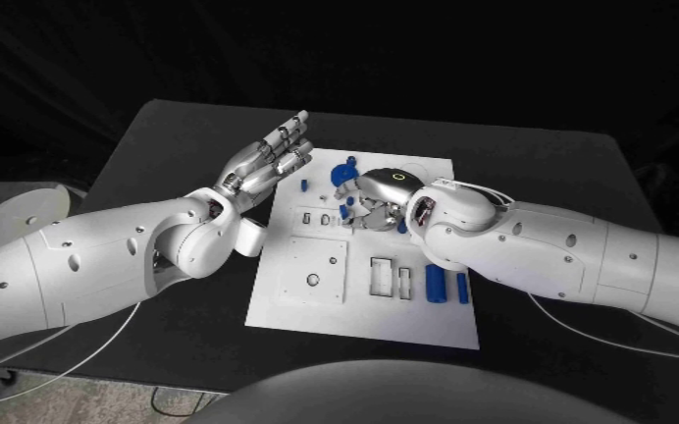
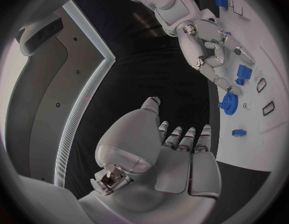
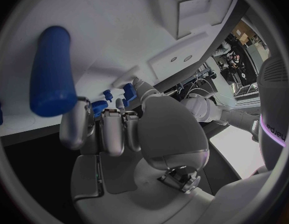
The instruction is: Assemble the parts on the task board
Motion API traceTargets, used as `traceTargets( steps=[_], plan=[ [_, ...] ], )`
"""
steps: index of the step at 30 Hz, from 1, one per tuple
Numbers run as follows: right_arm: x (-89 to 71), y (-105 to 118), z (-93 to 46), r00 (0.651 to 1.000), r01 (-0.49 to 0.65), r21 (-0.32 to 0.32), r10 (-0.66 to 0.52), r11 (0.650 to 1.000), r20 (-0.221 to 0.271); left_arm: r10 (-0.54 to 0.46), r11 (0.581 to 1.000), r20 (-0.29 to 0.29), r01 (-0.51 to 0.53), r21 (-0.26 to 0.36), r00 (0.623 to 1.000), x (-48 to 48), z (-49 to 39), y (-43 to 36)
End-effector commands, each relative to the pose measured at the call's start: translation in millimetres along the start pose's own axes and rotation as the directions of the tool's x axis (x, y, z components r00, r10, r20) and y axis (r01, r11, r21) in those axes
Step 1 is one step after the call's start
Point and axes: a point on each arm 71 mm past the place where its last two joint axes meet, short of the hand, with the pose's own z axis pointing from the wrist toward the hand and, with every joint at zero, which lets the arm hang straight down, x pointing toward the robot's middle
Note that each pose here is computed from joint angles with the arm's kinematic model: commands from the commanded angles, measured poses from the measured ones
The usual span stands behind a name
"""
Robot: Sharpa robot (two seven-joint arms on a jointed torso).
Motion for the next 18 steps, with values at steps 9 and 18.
traceTargets(
  steps=[9, 18],
  plan=[
    [-34.9, 5, -17.3, 0.972, 0.000, -0.096, 0.023, 0.995, 0.235, 0.094, 0.994, 0.055, -0.097, 0.049, 0.994, -4.7, -6.6, -8.1],
    [-104.3, -11, -53.5, 0.919, -0.065, -0.107, 0.101, 0.992, 0.380, 0.299, 0.945, 0.127, -0.311, 0.097, 0.946, -15.8, -9.9, -54.4]
  ],
)
